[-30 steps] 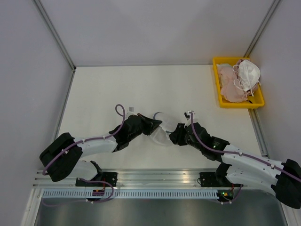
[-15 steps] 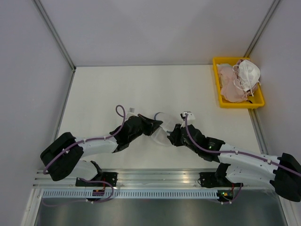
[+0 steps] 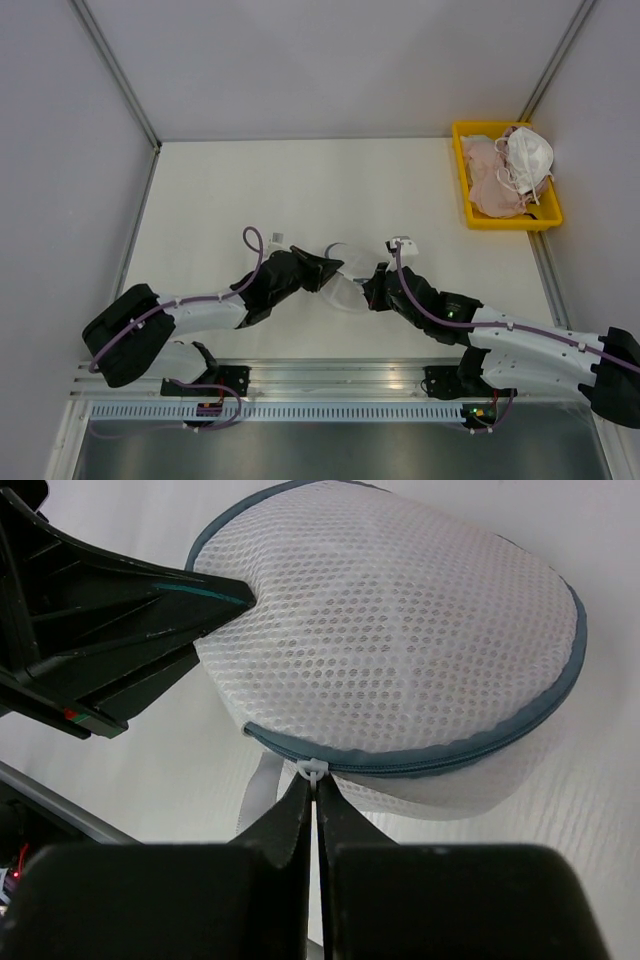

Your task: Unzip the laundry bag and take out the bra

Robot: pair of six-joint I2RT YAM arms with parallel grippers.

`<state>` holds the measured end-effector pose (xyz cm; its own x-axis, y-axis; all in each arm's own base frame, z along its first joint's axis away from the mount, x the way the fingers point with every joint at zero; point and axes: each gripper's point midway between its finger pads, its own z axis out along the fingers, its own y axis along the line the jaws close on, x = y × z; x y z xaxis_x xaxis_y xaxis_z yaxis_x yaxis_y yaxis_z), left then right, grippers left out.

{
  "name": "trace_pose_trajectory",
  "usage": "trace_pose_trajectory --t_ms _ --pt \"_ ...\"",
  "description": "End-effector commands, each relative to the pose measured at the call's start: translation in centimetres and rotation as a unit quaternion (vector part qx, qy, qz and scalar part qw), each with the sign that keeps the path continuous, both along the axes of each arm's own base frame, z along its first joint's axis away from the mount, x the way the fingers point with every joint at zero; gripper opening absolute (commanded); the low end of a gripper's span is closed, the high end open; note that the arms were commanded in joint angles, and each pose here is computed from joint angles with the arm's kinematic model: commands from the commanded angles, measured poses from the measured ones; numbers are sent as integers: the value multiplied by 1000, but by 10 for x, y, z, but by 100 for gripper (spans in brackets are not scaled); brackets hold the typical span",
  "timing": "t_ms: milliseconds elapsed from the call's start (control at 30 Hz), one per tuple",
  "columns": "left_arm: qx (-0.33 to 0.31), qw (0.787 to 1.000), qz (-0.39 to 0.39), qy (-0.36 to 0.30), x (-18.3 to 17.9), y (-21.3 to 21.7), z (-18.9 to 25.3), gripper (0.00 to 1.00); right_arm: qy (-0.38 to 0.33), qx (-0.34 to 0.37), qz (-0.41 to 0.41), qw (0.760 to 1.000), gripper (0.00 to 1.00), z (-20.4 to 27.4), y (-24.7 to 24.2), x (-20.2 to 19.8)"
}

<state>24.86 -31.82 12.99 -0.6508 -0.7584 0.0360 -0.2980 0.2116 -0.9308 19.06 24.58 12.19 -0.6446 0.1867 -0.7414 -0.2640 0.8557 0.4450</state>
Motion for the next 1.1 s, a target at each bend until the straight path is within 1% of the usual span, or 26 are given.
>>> trace_pose_trajectory --t_ms 0,133,233,267,333,367,400,433,467,533,567,600,633,667,767,800,867,900,933,1067 --pt "-7 999 -6 -33 0 5 13 2 -7 -14 -21 1000 0 13 -10 3" --pt "-2 999 -22 -47 6 14 11 2 2 -32 -20 999 0 13 -17 0" --pt "2 997 -50 -64 11 17 10 2 9 -45 -19 999 0 10 -19 -2" --pt "6 993 -82 -80 8 13 13 2 13 -53 -18 998 0 8 -21 -3" --pt "14 991 -101 -89 18 16 9 2 20 -63 -18 998 0 6 -20 -4" --pt "12 984 -140 -104 14 10 12 2 23 -73 -19 997 1 3 -23 -4" --pt "12 983 -147 -112 20 14 13 2 26 -77 -22 996 0 2 -23 -3" --pt "21 979 -166 -120 21 12 6 2 26 -82 -22 996 1 1 -24 -3" --pt "10 971 -200 -130 17 7 13 2 29 -89 -23 995 1 0 -26 -3" --pt "12 962 -231 -145 20 5 13 2 28 -98 -20 995 1 0 -25 -3" --pt "12 951 -268 -157 17 -1 12 2 30 -104 -18 994 1 -1 -26 -3" --pt "14 946 -281 -161 17 -1 10 2 31 -109 -15 994 1 0 -25 -3" --pt "13 933 -310 -185 16 -5 17 2 34 -113 -13 993 0 -2 -25 -3" --pt "17 931 -318 -178 16 -4 10 2 35 -118 -9 992 0 -2 -25 -4" --pt "34 923 -327 -199 24 3 10 2 40 -131 -7 991 1 -4 -28 -5" --pt "39 925 -323 -198 28 9 9 2 40 -133 -8 990 0 -3 -29 -5" --pt "42 917 -338 -210 29 13 11 2 40 -142 -10 989 0 -4 -34 -6" --pt "43 918 -340 -203 32 18 7 2 39 -144 -10 989 0 -3 -35 -6" --pt "47 913 -345 -212 36 19 10 2 41 -146 -9 988 1 -4 -36 -7" --pt "44 907 -364 -209 41 27 4 2 46 -165 -9 985 0 -7 -41 -9"
